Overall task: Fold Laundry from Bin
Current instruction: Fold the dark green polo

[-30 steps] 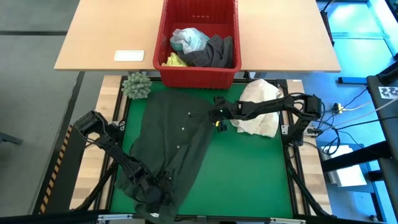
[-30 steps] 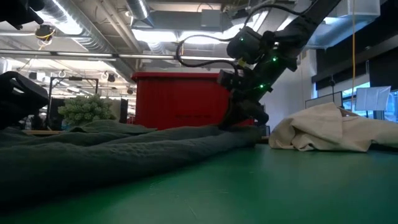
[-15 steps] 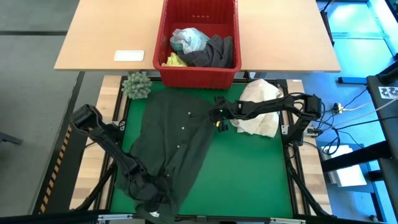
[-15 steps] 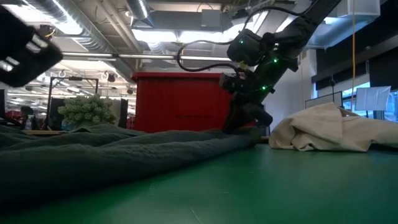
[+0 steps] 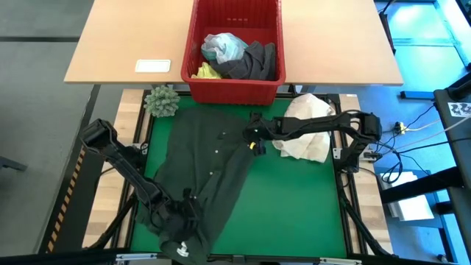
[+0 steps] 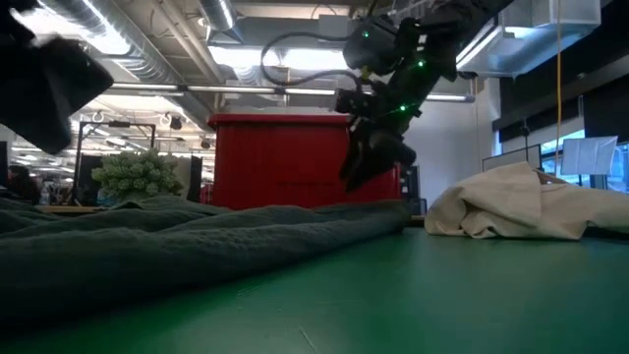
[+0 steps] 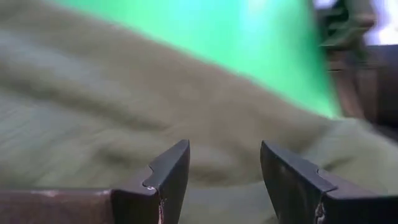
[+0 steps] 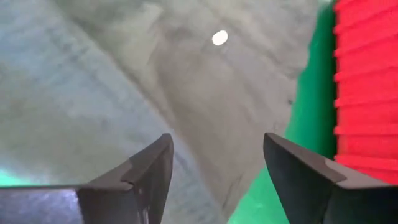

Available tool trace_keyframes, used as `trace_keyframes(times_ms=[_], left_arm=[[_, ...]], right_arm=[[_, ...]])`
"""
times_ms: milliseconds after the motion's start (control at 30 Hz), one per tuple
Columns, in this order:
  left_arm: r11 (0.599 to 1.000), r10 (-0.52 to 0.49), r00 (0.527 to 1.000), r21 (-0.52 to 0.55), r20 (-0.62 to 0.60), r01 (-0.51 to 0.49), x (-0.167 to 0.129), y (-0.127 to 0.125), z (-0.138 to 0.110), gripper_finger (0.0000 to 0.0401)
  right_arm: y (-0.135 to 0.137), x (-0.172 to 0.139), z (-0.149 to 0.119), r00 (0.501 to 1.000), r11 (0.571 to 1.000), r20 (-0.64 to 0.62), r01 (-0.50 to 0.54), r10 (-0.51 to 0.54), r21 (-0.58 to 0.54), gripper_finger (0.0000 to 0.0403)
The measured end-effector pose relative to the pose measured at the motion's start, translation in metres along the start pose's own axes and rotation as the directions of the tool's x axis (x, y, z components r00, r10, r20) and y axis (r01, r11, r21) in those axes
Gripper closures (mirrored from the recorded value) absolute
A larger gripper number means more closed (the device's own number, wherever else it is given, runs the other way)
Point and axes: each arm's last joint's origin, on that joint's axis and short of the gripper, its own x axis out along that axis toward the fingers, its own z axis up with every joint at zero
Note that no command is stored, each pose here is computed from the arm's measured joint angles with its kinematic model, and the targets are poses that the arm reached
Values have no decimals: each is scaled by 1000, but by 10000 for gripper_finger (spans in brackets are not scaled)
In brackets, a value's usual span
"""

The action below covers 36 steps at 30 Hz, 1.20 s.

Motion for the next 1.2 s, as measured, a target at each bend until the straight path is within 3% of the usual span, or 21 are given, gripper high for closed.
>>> trace_keyframes(times_ms=[100,300,533,733,933,1100,1200], left_arm=[[995,72,997,-60,-24,-73,-3,8,-2,211],[977,106,989,-175,-102,-122,2,22,2,211],[965,143,972,-191,-188,-179,10,45,10,211],[970,107,970,-190,-216,-150,10,53,15,211],[970,89,975,-204,-202,-131,-9,46,13,211],[947,54,984,-303,-172,-105,-23,53,-10,211],[917,-20,993,-397,-119,-29,-25,54,-22,211]], right_arm=[[3,-1,-1,1000,1000,-27,-16,16,-9,171],[4,-1,-4,998,999,-55,-32,31,-13,191],[6,-1,-8,995,999,-89,-51,50,-10,194],[7,-1,-10,991,998,-117,-65,64,2,194],[7,-1,-10,991,998,-116,-64,64,3,194],[7,-1,-10,991,998,-115,-65,65,4,194],[7,-1,-10,992,998,-107,-66,66,5,194]])
